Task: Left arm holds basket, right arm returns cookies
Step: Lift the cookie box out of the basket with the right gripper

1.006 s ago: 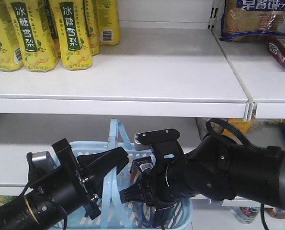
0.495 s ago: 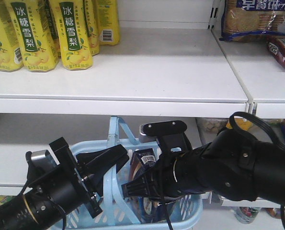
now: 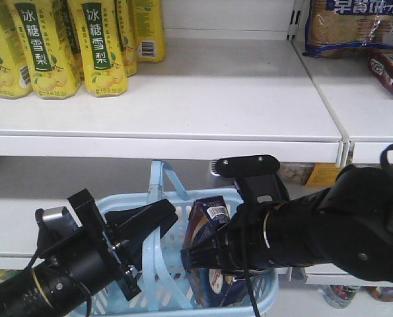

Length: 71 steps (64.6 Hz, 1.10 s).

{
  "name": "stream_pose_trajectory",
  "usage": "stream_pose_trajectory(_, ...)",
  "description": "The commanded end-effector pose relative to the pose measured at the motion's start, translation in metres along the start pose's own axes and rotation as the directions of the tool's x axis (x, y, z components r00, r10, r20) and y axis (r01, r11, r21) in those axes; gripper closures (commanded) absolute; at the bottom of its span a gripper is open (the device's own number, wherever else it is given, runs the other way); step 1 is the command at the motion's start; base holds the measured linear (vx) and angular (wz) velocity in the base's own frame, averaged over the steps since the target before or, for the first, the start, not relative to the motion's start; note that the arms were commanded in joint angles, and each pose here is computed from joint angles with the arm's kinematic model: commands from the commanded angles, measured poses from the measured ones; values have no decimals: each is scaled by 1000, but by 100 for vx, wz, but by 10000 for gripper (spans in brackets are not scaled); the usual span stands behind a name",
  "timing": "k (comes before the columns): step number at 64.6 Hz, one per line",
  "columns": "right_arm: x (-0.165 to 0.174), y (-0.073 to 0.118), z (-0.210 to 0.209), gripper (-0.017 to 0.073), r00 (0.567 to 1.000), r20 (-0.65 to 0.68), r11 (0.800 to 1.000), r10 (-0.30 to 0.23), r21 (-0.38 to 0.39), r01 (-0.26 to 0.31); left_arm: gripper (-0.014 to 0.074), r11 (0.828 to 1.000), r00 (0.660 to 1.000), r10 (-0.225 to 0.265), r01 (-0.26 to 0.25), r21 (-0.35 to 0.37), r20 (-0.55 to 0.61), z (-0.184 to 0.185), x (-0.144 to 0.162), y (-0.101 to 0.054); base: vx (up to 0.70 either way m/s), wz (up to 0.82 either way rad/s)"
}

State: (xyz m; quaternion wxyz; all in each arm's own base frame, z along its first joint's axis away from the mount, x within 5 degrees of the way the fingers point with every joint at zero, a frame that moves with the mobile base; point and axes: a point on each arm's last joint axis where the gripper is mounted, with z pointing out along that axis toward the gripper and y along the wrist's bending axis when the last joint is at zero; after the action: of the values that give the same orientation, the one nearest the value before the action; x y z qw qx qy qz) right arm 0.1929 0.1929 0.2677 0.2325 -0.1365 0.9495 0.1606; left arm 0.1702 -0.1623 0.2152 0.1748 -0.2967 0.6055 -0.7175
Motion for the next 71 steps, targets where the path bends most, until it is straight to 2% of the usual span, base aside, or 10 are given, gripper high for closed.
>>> stream_pose_trajectory(1,-10,4,-26,570,994,106,999,-8,-51,13,594,953,996,18,10,303,-89,-1,11,-36,0,0)
stream_pose_trajectory(49,7,-6,-106,570,970,240,990,30,-143,5,594,953,996,18,10,303,-89,-1,11,-36,0,0)
stream_pose_trajectory(71,17,-13,-148,570,928,368,976,55,-214,27,594,953,996,18,10,303,-89,-1,11,-36,0,0)
